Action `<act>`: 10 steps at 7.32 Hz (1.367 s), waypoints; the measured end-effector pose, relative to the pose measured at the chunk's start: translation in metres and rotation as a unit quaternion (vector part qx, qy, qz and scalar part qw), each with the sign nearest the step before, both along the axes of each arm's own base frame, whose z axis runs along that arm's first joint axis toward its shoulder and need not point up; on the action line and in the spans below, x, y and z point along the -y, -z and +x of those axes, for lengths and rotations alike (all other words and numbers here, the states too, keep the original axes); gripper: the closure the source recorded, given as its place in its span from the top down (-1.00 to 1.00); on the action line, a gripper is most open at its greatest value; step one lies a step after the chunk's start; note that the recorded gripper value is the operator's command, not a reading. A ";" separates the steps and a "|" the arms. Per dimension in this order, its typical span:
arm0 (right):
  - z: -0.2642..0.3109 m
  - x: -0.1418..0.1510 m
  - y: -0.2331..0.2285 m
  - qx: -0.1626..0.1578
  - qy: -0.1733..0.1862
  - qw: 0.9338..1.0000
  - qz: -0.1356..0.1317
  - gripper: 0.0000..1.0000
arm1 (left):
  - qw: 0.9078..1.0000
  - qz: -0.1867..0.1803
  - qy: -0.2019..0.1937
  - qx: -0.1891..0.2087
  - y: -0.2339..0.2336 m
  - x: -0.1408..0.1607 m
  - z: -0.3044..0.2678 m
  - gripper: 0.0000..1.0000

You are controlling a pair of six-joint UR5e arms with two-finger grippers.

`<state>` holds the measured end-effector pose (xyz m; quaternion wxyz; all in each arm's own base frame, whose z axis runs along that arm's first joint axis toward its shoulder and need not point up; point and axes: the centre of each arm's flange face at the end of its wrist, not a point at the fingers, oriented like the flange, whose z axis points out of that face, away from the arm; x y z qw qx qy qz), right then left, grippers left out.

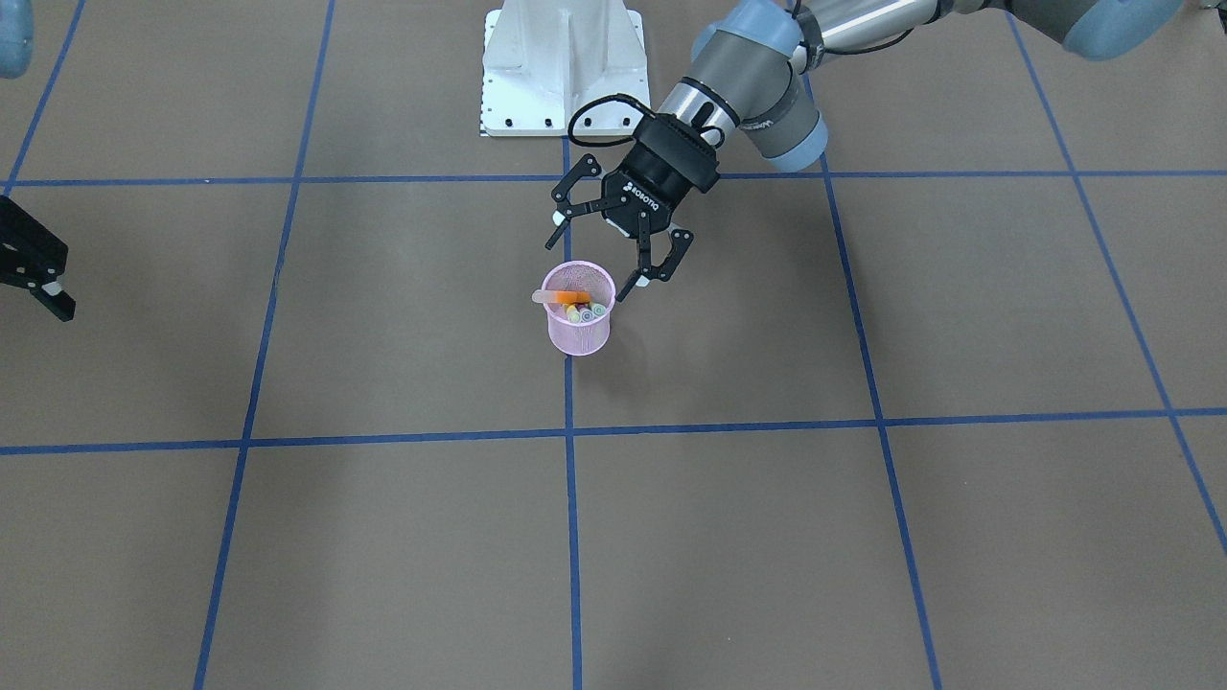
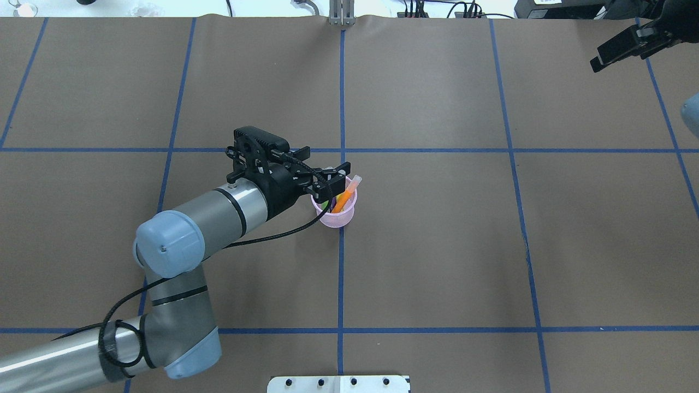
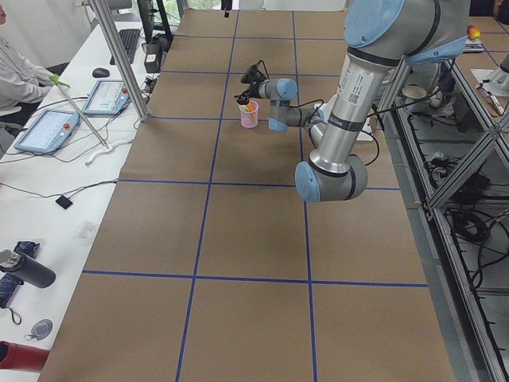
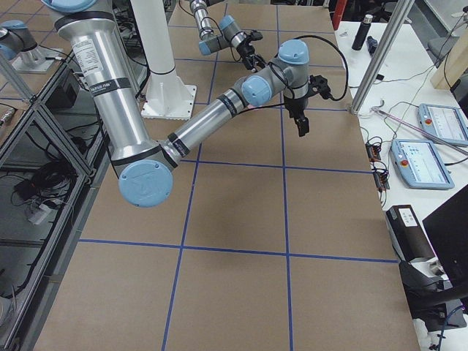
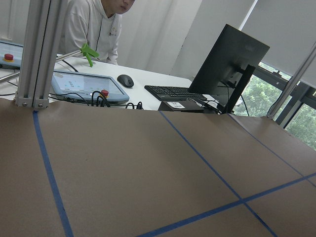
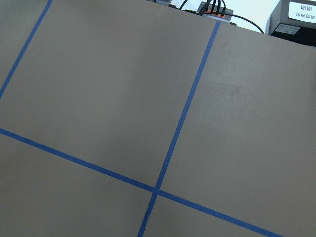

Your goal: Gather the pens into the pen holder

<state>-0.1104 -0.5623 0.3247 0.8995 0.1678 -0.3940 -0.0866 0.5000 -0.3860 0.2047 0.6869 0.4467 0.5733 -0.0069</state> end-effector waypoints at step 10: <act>0.190 -0.094 -0.276 -0.072 0.021 0.993 -0.096 0.99 | 0.906 -0.155 -0.201 0.339 -0.226 0.081 -0.408 0.99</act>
